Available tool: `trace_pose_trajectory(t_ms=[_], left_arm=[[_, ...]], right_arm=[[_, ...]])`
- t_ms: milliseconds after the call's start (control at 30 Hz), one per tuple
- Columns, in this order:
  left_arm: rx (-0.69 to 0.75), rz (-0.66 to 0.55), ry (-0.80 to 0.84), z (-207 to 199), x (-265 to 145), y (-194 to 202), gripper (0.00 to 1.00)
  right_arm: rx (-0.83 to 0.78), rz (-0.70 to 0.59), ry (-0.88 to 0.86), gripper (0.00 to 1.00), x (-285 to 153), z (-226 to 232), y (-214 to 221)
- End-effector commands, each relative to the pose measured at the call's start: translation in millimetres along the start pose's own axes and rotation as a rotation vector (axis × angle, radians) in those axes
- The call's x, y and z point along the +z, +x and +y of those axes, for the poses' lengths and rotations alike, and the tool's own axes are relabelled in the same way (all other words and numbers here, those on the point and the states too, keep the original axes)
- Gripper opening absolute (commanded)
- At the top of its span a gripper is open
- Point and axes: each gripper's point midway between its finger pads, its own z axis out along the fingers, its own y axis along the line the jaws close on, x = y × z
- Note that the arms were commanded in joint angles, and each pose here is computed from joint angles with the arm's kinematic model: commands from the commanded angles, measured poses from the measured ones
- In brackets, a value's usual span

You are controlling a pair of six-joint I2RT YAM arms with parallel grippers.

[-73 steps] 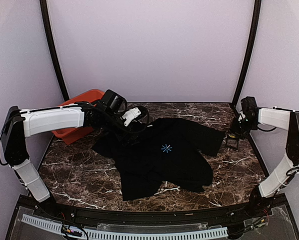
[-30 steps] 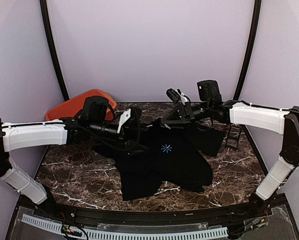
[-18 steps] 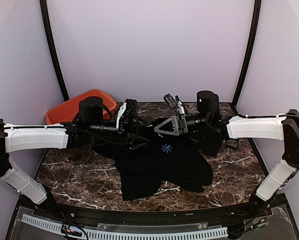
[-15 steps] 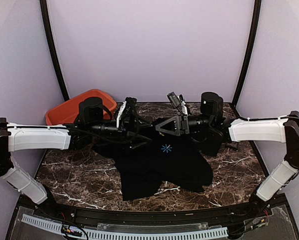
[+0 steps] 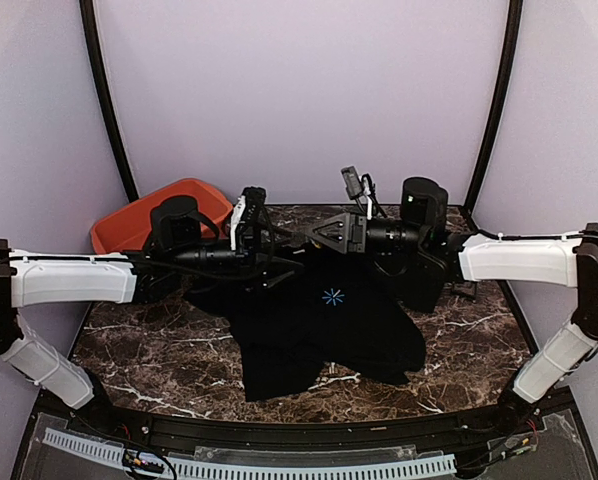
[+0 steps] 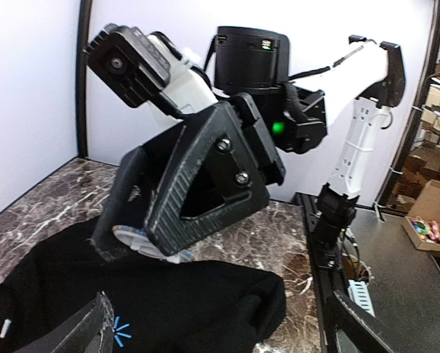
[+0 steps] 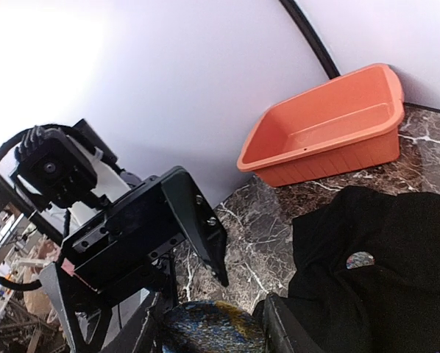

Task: Pin the brooch onto the clothing
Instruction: Pass from the right arm to the left

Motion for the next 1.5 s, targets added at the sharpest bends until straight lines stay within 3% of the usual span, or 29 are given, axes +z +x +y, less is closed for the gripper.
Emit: trace_pose_trajectory(t_ms=[0, 233, 400, 667, 867, 1467], left_arm=[[0.021, 0.048, -0.213, 26.9, -9.2, 6.7, 0.99], [0.009, 0.116, -0.356, 46.4, -4.2, 15.2, 0.98], [0.02, 0.052, -0.345, 38.0, 5.8, 4.3, 0.95], [0.021, 0.028, -0.322, 35.8, 23.5, -6.3, 0.75], [0.026, 0.036, -0.325, 37.3, 25.4, -7.0, 0.5], [0.044, 0.023, -0.389, 43.6, 15.1, -10.9, 0.45]], right_arm=[[0.093, -0.078, 0.118, 0.41, 5.0, -15.3, -7.1], [0.098, -0.141, 0.133, 0.41, 14.5, -3.4, -13.3], [0.068, -0.162, 0.187, 0.41, 15.8, -2.0, -13.9], [0.035, -0.171, 0.22, 0.41, 13.5, 3.5, -9.6], [0.02, -0.169, 0.223, 0.41, 12.1, 6.1, -9.0], [0.016, -0.132, 0.235, 0.41, 18.3, 4.7, 1.2]])
